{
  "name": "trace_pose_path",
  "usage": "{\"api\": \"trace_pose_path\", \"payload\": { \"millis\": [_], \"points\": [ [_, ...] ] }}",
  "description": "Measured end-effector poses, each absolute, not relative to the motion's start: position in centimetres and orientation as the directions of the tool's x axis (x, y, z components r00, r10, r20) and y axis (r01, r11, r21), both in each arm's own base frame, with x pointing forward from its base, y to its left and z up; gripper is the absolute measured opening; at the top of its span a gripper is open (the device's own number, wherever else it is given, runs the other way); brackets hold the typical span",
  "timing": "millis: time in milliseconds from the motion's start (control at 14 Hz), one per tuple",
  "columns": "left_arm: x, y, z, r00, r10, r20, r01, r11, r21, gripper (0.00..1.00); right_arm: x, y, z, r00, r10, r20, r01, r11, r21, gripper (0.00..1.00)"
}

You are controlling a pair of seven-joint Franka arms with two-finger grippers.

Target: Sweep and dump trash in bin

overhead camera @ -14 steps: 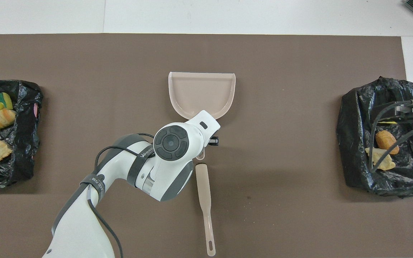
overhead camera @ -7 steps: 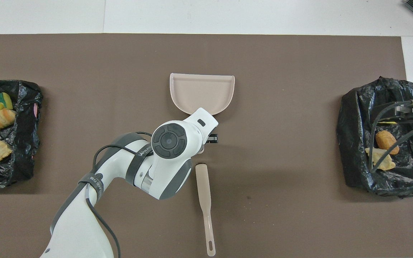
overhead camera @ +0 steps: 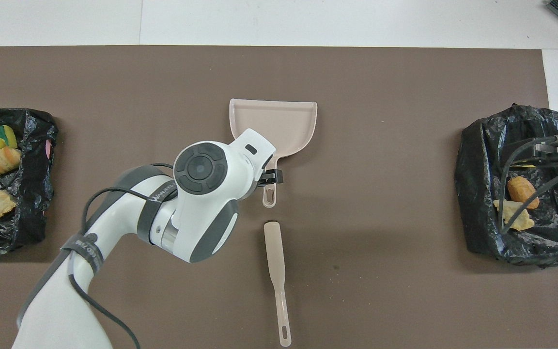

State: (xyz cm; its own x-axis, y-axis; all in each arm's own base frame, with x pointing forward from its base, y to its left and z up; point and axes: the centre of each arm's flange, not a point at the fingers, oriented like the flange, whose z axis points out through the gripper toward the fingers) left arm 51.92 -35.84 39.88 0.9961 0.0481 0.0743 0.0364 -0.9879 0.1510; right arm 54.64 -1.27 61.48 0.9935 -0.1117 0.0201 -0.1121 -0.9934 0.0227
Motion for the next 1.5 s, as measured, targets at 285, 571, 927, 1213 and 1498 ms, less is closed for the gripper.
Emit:
{"api": "trace_pose_path", "payload": {
  "millis": [285,571,927,1213,1498],
  "points": [
    [54.3,-31.0,44.1,0.987,0.127,0.099,0.109,-0.979,0.173,1.0,54.6,-1.3,61.5,0.994,-0.112,0.02,-0.112,-0.993,0.023,1.0],
    [55.0,-25.1,48.2,0.988,0.122,0.09,0.107,-0.981,0.16,1.0,54.6,-1.3,61.5,0.994,-0.112,0.019,-0.112,-0.993,0.023,1.0],
    [54.9,-18.0,51.3,0.997,0.061,0.044,0.055,-0.99,0.127,1.0,54.6,-1.3,61.4,0.994,-0.112,0.014,-0.112,-0.993,0.023,1.0],
    [54.3,-12.6,53.1,0.999,0.053,0.002,0.052,-0.992,0.114,1.0,54.6,-1.3,61.4,0.994,-0.112,0.012,-0.112,-0.993,0.023,1.0],
    [54.0,-6.3,54.0,0.994,0.107,-0.037,0.11,-0.988,0.107,1.0,54.5,-1.3,61.4,0.994,-0.112,0.012,-0.112,-0.993,0.023,1.0]
  ]
}}
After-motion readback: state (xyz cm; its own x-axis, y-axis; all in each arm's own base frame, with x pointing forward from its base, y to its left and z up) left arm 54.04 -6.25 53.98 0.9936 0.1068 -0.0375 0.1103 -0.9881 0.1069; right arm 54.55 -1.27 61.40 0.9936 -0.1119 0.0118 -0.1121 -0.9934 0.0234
